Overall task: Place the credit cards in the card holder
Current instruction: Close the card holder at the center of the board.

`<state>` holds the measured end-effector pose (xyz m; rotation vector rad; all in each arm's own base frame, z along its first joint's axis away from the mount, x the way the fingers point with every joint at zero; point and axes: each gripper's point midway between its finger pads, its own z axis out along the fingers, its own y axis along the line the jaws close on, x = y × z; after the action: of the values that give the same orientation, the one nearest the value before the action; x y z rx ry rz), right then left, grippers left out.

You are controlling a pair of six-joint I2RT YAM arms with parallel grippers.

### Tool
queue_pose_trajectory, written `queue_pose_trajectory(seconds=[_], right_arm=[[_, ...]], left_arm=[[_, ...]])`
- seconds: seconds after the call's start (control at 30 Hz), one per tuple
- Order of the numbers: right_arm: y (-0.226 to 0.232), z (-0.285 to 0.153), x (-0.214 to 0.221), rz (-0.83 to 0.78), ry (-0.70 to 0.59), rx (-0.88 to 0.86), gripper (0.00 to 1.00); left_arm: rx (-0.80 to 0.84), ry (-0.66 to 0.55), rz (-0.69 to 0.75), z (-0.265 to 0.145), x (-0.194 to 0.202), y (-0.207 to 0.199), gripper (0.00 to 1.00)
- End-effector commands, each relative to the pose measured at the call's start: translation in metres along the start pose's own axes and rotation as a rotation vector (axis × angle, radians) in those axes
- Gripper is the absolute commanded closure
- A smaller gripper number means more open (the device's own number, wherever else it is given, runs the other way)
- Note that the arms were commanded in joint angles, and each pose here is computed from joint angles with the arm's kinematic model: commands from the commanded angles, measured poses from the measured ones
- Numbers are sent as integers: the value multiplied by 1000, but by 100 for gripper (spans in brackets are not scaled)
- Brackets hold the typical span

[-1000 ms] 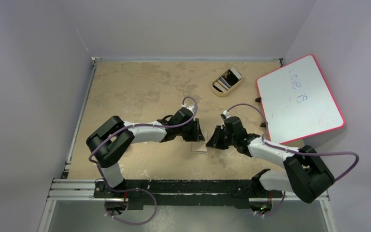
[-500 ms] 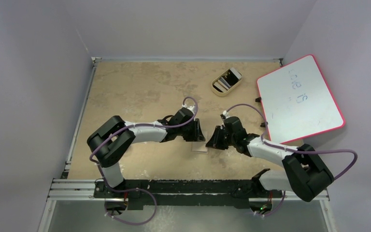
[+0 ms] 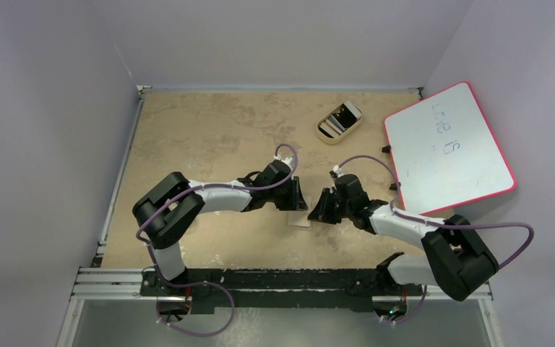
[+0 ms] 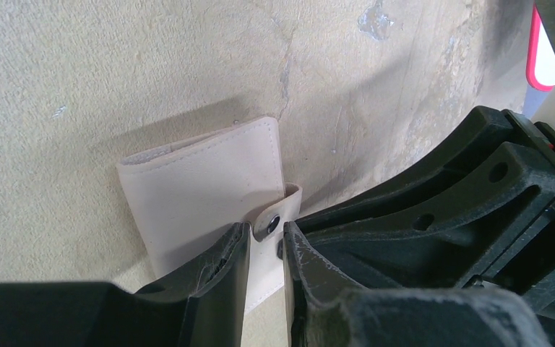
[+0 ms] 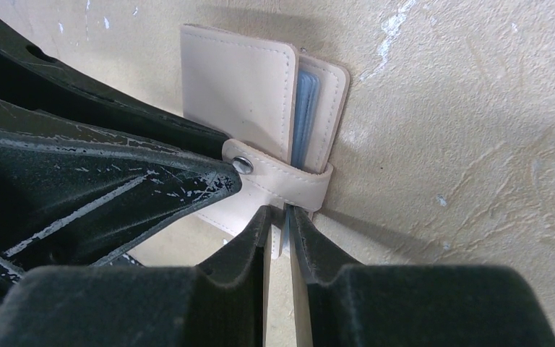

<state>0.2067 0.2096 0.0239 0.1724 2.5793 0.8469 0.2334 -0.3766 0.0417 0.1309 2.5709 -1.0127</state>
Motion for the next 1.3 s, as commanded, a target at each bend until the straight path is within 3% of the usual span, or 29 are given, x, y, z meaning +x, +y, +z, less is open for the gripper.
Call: queue_pose_trajectory(seconds=[0.0,0.37,0.57,0.93,1.1,1.27], right_arm=[[4,2,-3,-10,0,-18,83],[3,1,-2,-9,2,-16,83],[2,1,-1,-9,2,-14,84],[2,0,-4,-15,-7,-1,84],[1,-2,-5,-19,-13,3,84],[0,-1,-3,-16,-9,2,84]], left_arm=[[46,-44,33,3,-16,-19,78],[31,-42,39,5,-16,-16,82],[35,-40,41,5,-16,-17,100],[68,-65,26,-8,-21,-29,100],[54,-85,32,-6,-24,-25,69],[49,-102,44,-4,-30,-26,65]])
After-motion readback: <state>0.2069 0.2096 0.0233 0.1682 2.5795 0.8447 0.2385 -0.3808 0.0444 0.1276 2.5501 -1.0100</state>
